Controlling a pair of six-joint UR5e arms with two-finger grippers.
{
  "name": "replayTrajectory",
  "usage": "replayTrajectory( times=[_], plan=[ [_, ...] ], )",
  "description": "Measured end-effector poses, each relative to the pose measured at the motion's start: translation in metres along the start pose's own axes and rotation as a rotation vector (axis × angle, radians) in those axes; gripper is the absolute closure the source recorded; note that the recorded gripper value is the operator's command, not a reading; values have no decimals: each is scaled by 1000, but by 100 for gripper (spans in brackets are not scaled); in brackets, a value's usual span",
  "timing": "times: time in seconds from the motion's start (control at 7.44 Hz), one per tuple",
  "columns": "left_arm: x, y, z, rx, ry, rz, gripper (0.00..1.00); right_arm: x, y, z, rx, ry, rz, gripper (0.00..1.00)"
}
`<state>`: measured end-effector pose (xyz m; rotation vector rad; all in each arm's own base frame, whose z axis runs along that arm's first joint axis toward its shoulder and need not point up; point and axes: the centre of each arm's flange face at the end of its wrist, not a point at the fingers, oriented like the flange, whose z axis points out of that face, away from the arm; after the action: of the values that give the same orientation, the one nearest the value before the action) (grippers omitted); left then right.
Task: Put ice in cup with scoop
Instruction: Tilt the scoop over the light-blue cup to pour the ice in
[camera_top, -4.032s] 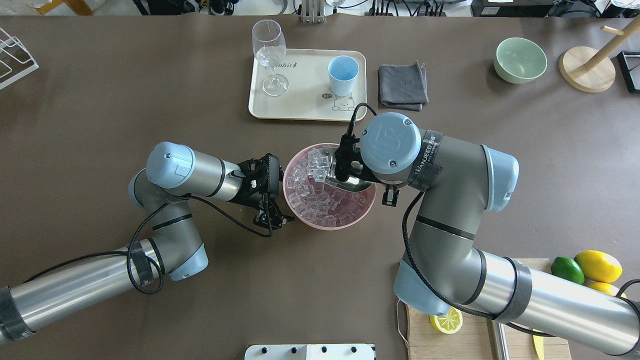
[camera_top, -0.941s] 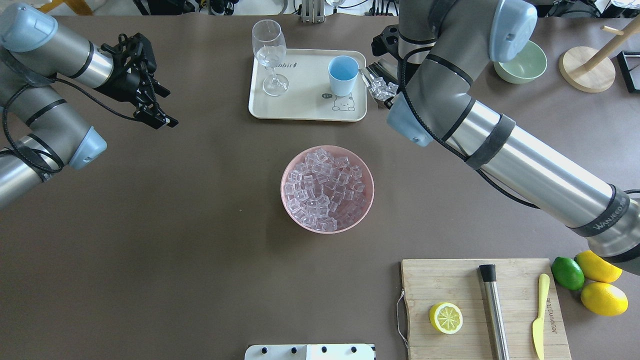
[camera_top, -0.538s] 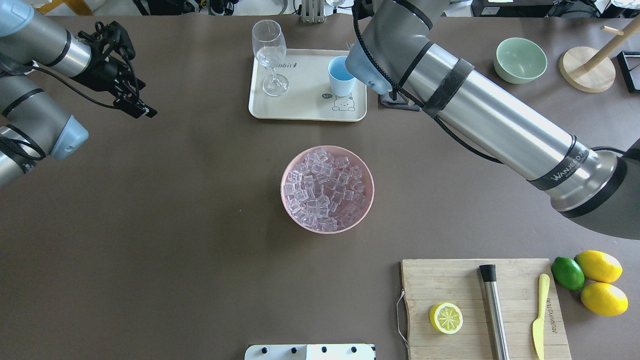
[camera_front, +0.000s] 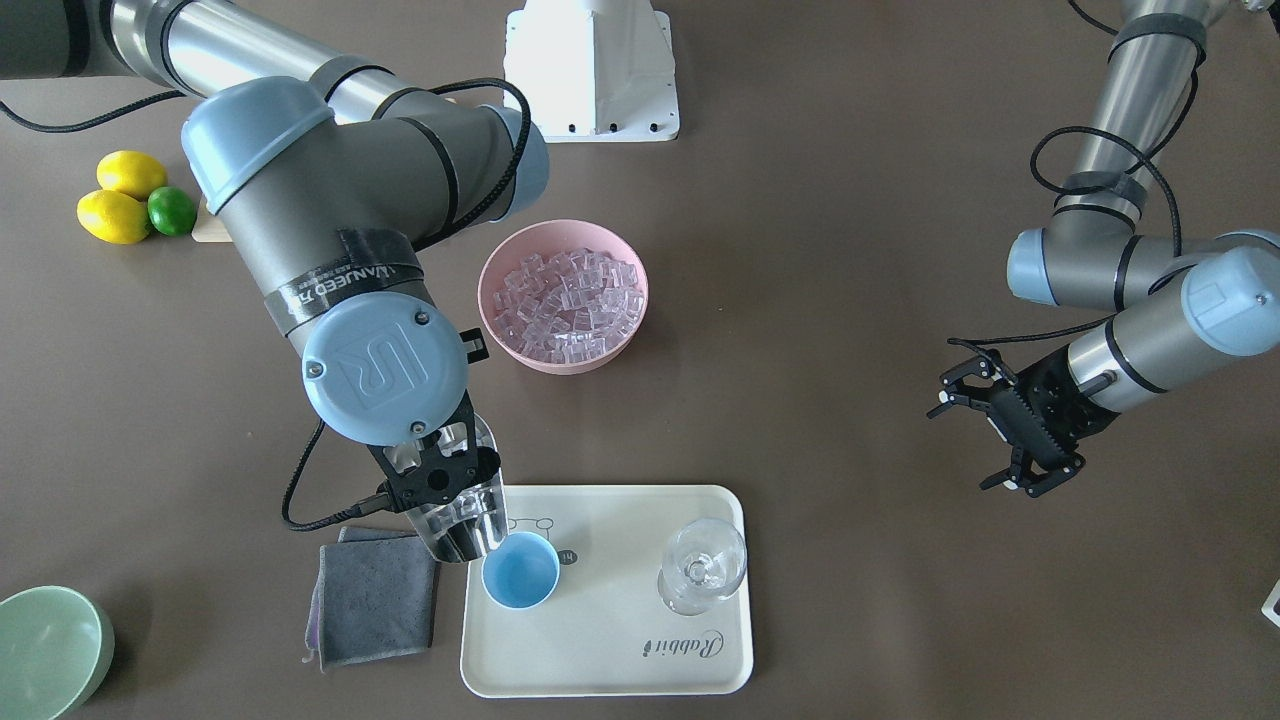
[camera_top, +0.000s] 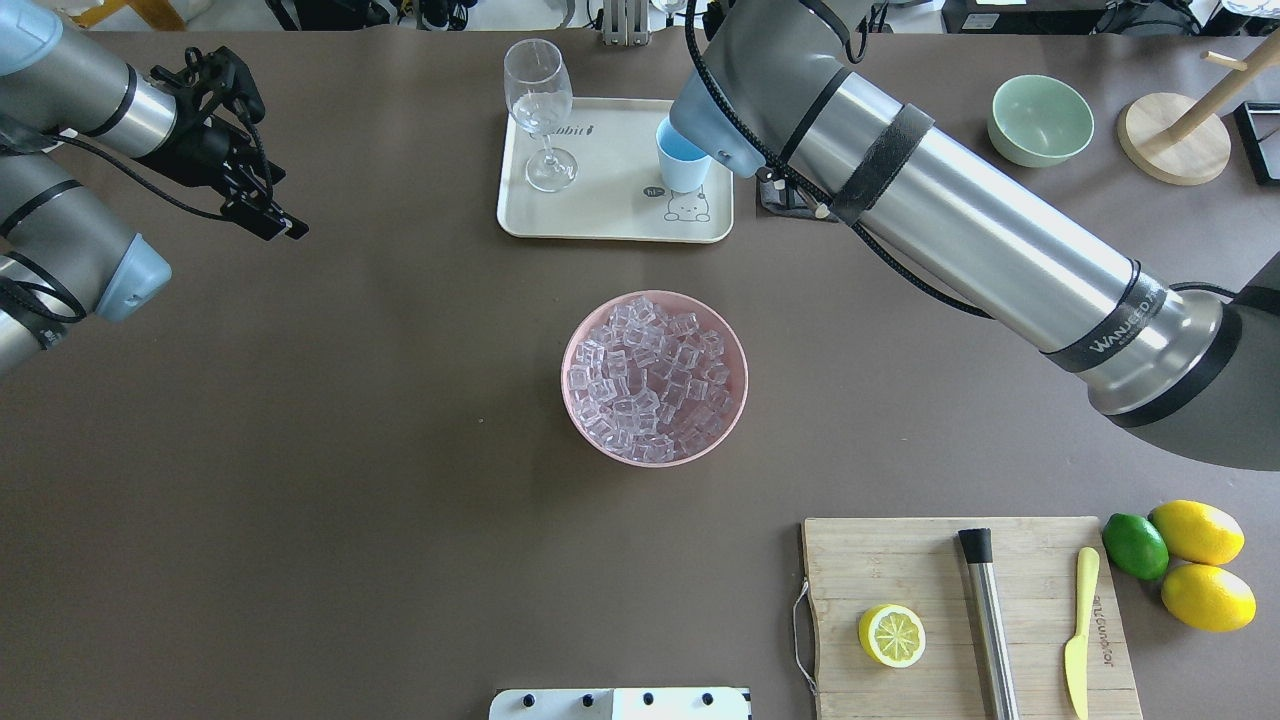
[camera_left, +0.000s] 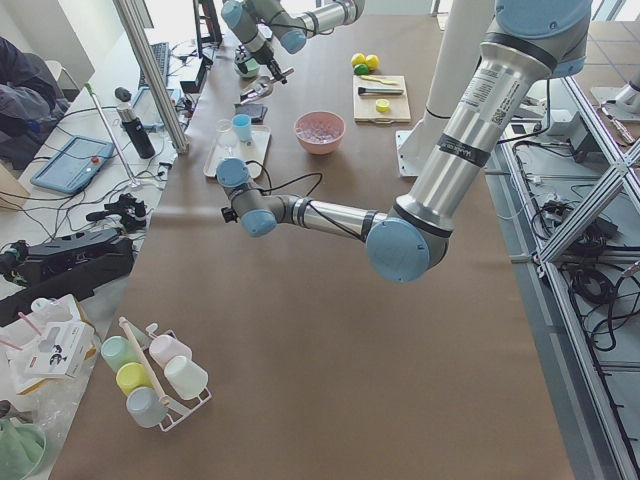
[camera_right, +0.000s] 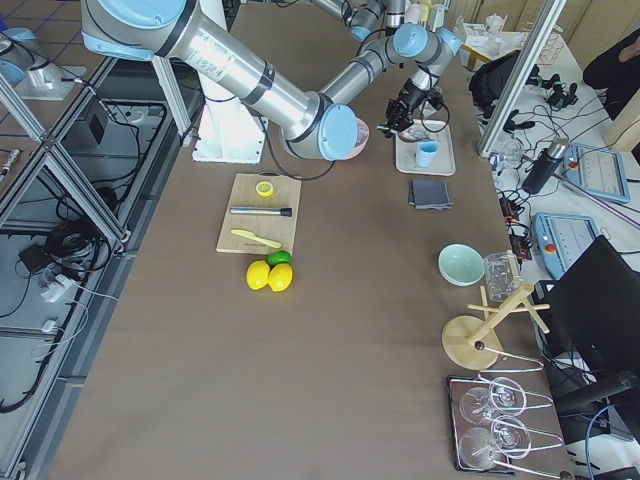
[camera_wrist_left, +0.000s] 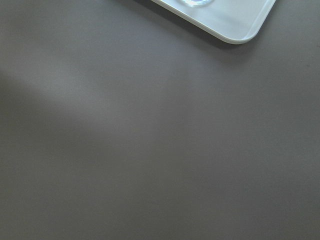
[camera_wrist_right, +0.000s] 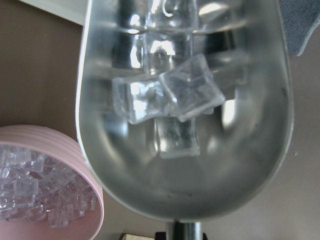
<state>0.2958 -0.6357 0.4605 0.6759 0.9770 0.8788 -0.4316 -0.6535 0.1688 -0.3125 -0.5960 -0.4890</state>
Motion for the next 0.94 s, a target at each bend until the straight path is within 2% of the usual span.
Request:
replayTrajectory(
  times=[0.27,0.94],
  plan=[
    [-4,4,1,-26,-2,-32,2,-13,-5,2,-30,5,-49,100],
    [-5,7,8,-65,-2,-67,2,-28,-27,11,-96,24,-70,100]
  ],
)
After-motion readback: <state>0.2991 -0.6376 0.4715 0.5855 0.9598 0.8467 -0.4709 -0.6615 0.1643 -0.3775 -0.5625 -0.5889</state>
